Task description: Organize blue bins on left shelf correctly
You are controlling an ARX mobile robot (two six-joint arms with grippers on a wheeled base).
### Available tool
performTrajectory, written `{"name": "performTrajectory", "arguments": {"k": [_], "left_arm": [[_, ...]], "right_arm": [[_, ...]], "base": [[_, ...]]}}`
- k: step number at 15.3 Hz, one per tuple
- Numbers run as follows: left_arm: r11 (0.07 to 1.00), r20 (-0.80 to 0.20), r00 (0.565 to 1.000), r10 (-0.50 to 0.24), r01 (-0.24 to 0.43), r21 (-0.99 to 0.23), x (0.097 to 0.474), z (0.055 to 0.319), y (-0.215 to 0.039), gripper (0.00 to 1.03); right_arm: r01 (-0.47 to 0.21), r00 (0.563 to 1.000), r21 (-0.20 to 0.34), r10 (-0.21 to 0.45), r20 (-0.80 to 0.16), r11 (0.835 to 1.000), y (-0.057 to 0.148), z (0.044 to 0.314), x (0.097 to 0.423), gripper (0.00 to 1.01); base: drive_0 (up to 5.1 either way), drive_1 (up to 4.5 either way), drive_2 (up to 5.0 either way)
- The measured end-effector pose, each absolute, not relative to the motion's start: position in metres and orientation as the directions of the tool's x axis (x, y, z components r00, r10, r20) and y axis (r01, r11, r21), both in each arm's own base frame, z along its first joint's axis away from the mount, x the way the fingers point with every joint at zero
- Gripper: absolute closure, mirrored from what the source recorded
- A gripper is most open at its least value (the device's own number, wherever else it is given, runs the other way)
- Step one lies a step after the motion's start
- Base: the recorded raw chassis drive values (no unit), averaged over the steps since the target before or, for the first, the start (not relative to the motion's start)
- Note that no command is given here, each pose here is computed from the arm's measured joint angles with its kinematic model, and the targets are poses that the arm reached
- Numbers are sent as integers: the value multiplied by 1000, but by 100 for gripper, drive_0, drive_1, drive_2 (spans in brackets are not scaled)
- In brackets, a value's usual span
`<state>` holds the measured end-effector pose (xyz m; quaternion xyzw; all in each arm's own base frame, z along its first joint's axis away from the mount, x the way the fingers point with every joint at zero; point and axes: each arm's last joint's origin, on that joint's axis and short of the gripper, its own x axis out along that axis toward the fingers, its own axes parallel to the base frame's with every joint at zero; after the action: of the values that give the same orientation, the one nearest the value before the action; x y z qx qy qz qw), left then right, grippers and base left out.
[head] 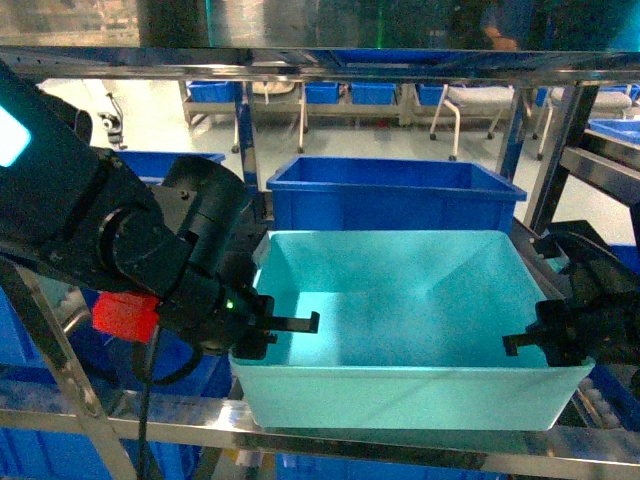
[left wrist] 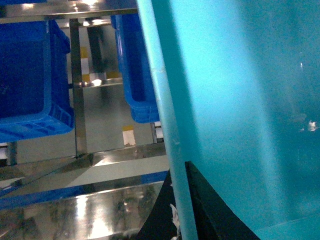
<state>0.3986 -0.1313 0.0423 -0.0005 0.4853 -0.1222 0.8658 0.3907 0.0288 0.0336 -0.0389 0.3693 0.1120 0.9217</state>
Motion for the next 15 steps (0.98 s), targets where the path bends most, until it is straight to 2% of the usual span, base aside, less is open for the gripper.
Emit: {"name": "performTrajectory", "arguments": {"k": [1, 4, 8, 9, 10, 13, 14, 15], "left_arm": [[972, -851, 484, -205, 205, -117, 412, 25, -135, 101], [974, -844, 499, -198, 196, -112, 430, 22, -140, 101], [972, -850, 492, -187, 217, -88, 440, 21, -145, 101], [962, -849, 484, -210, 259, -90, 442, 23, -146, 91], [955, -845, 485, -226, 282, -93, 443, 24, -146, 78], [948, -789, 548, -279, 289, -135, 453, 29, -141, 49], [947, -778, 560, -286, 289, -140, 454, 29, -140, 44], [947, -752, 587, -300, 278, -161, 459, 32, -135, 29]], "right_arm": [[-252, 702, -4, 180, -689, 968, 27, 17, 408, 94], [-257, 709, -13, 180, -682, 966, 24, 9, 423, 94], [-236, 672, -7, 158, -724, 972, 21, 2, 423, 94], [-295, 678, -128, 113, -726, 947, 23, 2, 422, 66], [-315, 700, -167, 110, -705, 934, 25, 3, 423, 53], [-322, 749, -199, 120, -651, 926, 31, 6, 424, 24], [-321, 756, -201, 123, -643, 925, 31, 6, 424, 18], [-309, 786, -201, 130, -605, 930, 35, 9, 425, 4]], "base": [[0, 0, 0], [0, 0, 0], [0, 0, 0], [0, 0, 0], [0, 0, 0], [0, 0, 0], [0, 0, 0], [0, 0, 0]]}}
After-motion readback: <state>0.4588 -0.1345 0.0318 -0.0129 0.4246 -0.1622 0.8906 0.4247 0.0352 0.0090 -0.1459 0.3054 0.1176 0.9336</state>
